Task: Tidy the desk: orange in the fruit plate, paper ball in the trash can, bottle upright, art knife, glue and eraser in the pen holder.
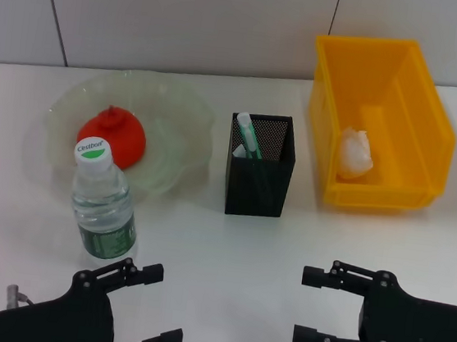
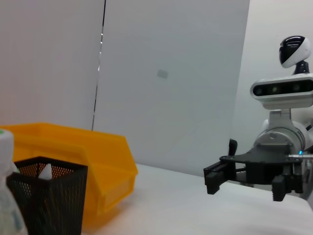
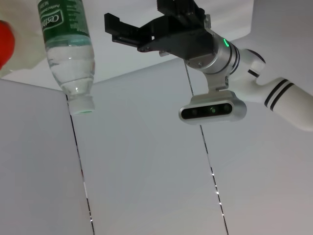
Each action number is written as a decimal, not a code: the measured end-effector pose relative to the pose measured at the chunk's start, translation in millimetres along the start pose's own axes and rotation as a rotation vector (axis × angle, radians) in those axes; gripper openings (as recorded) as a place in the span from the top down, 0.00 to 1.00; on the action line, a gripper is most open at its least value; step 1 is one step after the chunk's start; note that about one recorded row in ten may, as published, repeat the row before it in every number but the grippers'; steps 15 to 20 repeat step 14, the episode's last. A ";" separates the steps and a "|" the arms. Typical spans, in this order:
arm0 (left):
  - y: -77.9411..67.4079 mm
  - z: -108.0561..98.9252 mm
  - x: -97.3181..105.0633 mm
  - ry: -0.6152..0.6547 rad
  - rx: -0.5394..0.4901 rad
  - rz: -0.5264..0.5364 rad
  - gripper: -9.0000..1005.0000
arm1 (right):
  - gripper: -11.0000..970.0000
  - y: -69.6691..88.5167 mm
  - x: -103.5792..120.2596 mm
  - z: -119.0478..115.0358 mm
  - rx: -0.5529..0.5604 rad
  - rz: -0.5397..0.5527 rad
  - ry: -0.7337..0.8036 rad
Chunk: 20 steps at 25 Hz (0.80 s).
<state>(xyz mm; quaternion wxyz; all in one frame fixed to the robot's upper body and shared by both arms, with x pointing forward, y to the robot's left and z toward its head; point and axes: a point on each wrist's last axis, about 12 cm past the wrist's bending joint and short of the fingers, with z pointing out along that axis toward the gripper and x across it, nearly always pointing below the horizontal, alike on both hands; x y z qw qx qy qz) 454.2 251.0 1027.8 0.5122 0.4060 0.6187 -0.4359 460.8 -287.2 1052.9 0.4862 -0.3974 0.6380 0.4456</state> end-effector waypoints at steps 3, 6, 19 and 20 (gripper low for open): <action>5.6 -2.6 -4.0 0.012 0.009 -0.046 0.16 | 0.20 -0.8 0.6 0.1 0.006 0.000 0.005; 8.2 -3.0 -5.4 0.014 0.005 -0.055 0.16 | 0.20 -1.0 0.8 0.2 0.007 0.001 0.007; 12.0 -0.3 -8.7 0.013 0.009 -0.045 0.16 | 0.20 -1.8 1.2 0.3 0.015 0.001 0.010; 12.0 -0.3 -8.7 0.013 0.009 -0.045 0.16 | 0.20 -1.8 1.2 0.3 0.015 0.001 0.010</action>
